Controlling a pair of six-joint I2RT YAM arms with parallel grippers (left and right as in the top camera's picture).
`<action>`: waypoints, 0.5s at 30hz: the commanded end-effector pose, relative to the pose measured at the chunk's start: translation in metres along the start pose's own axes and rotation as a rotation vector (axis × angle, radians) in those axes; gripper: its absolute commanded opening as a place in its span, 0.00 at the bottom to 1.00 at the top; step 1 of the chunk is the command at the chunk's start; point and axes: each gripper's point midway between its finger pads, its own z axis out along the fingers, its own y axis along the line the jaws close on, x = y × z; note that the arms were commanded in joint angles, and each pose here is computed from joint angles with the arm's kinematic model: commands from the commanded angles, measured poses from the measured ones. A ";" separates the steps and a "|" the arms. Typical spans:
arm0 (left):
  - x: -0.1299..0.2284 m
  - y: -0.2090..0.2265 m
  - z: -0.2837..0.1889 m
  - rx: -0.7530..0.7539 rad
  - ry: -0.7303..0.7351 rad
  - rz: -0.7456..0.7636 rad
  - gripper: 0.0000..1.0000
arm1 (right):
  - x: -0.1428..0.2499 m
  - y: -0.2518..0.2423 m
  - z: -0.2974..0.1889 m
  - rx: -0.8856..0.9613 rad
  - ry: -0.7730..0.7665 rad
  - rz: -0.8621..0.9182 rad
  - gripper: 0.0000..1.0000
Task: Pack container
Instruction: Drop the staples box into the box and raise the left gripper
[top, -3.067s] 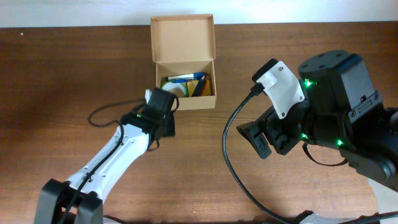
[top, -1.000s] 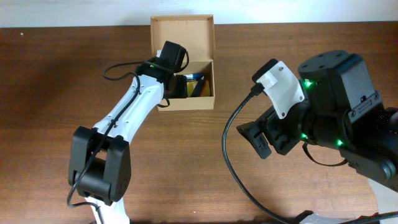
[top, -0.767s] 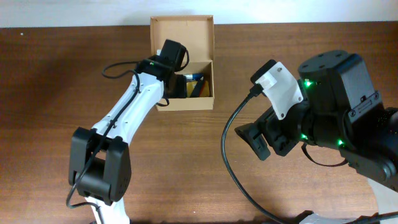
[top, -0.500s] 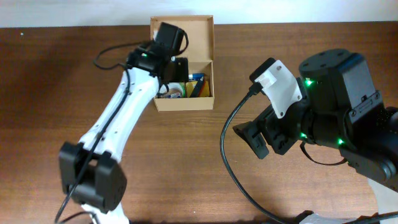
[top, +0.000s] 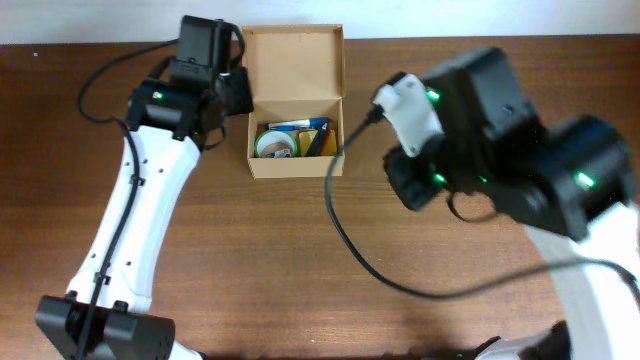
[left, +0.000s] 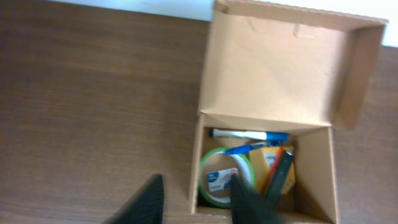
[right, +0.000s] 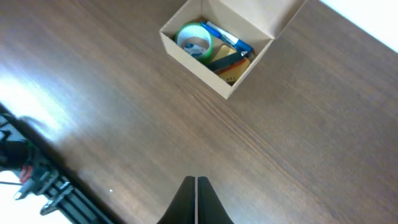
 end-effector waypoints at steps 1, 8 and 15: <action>-0.010 0.014 -0.007 -0.023 -0.028 -0.013 0.02 | -0.009 -0.005 0.022 0.017 0.026 0.000 0.04; -0.013 0.027 -0.005 -0.043 -0.030 -0.021 0.02 | -0.025 -0.030 0.073 0.092 0.076 0.016 0.04; -0.017 0.026 -0.002 -0.040 -0.044 -0.023 0.02 | -0.031 -0.065 0.111 0.125 0.102 0.161 0.04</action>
